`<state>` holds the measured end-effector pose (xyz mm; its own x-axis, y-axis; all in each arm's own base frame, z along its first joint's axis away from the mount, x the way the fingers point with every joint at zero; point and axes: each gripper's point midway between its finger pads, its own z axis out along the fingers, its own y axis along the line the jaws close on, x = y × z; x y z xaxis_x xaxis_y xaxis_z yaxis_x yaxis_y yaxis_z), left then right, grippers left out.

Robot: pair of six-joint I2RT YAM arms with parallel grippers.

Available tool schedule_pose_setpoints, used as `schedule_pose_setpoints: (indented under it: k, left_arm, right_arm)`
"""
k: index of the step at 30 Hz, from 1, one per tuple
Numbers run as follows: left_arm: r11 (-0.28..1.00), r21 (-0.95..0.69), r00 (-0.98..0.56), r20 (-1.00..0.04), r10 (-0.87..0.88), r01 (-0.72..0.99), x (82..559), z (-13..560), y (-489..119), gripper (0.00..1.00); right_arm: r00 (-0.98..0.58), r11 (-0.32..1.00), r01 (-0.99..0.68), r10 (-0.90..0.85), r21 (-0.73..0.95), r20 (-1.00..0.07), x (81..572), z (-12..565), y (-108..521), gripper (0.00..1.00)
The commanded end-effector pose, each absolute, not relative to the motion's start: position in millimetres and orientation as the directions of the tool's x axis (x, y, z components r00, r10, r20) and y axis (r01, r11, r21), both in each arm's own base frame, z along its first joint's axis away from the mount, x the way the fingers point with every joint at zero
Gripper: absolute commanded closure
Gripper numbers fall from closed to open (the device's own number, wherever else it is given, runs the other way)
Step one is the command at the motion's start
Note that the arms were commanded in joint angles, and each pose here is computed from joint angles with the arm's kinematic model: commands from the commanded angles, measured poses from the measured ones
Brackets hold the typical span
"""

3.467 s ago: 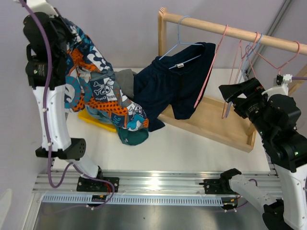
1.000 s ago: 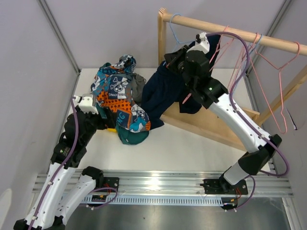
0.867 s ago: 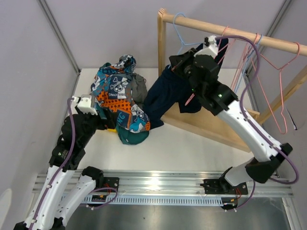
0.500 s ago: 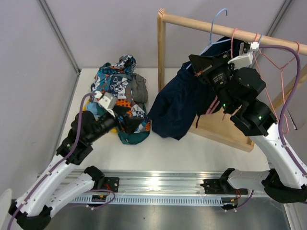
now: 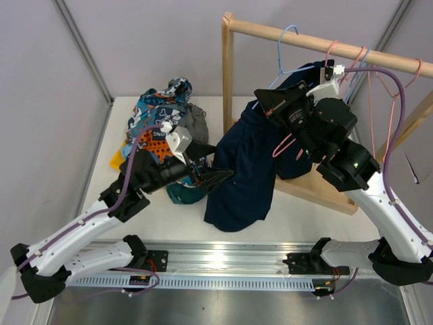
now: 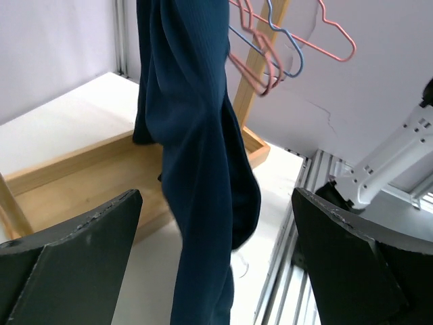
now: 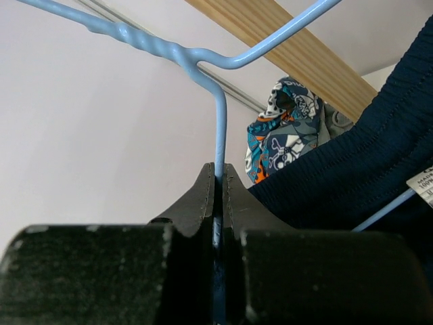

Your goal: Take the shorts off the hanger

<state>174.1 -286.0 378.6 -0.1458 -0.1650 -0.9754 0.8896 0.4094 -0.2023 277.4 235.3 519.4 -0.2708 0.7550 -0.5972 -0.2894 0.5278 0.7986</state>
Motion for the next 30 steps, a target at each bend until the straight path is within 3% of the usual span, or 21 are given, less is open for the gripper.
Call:
schedule_pose_setpoints:
  k: [1,3,5,8,9,10,11,15,20,30]
  left_arm:
    - [0.370,-0.176,-0.093,-0.969,-0.229,0.912,177,401,-299,0.01]
    - [0.375,-0.183,-0.105,-0.970,-0.218,0.909,184,391,-307,0.01]
    - [0.389,-0.181,-0.096,-0.969,-0.228,0.903,192,390,-312,0.07]
    - [0.419,-0.180,-0.092,-0.971,-0.222,0.890,208,386,-321,0.52]
    - [0.428,-0.185,-0.101,-0.972,-0.212,0.885,213,381,-325,0.82]
    - [0.434,-0.189,-0.110,-0.973,-0.202,0.881,214,379,-326,0.94]
    - [0.440,-0.197,-0.111,-0.970,-0.214,0.876,216,388,-326,1.00]
    - [0.465,-0.214,-0.131,-0.970,-0.205,0.859,204,392,-315,1.00]
    - [0.471,-0.223,-0.121,-0.964,-0.238,0.853,150,399,-269,1.00]
    - [0.545,-0.323,-0.239,-0.945,-0.222,0.774,124,329,-210,1.00]
  right_arm:
    - [-0.227,0.437,-0.362,0.816,0.824,-0.532,263,557,224,1.00]
    - [-0.230,0.427,-0.363,0.820,0.828,-0.524,261,558,222,1.00]
    - [-0.234,0.416,-0.369,0.824,0.831,-0.516,257,561,219,1.00]
    - [-0.238,0.400,-0.370,0.831,0.838,-0.502,251,561,214,1.00]
    - [-0.240,0.396,-0.369,0.833,0.841,-0.498,250,560,213,1.00]
    - [-0.237,0.396,-0.366,0.835,0.842,-0.496,248,559,209,1.00]
    - [-0.233,0.396,-0.365,0.837,0.843,-0.495,247,559,207,1.00]
    - [-0.212,0.418,-0.349,0.836,0.838,-0.506,245,555,198,1.00]
    - [-0.161,0.460,-0.320,0.835,0.828,-0.526,248,553,182,1.00]
    - [-0.138,0.466,-0.299,0.842,0.833,-0.521,254,552,170,1.00]
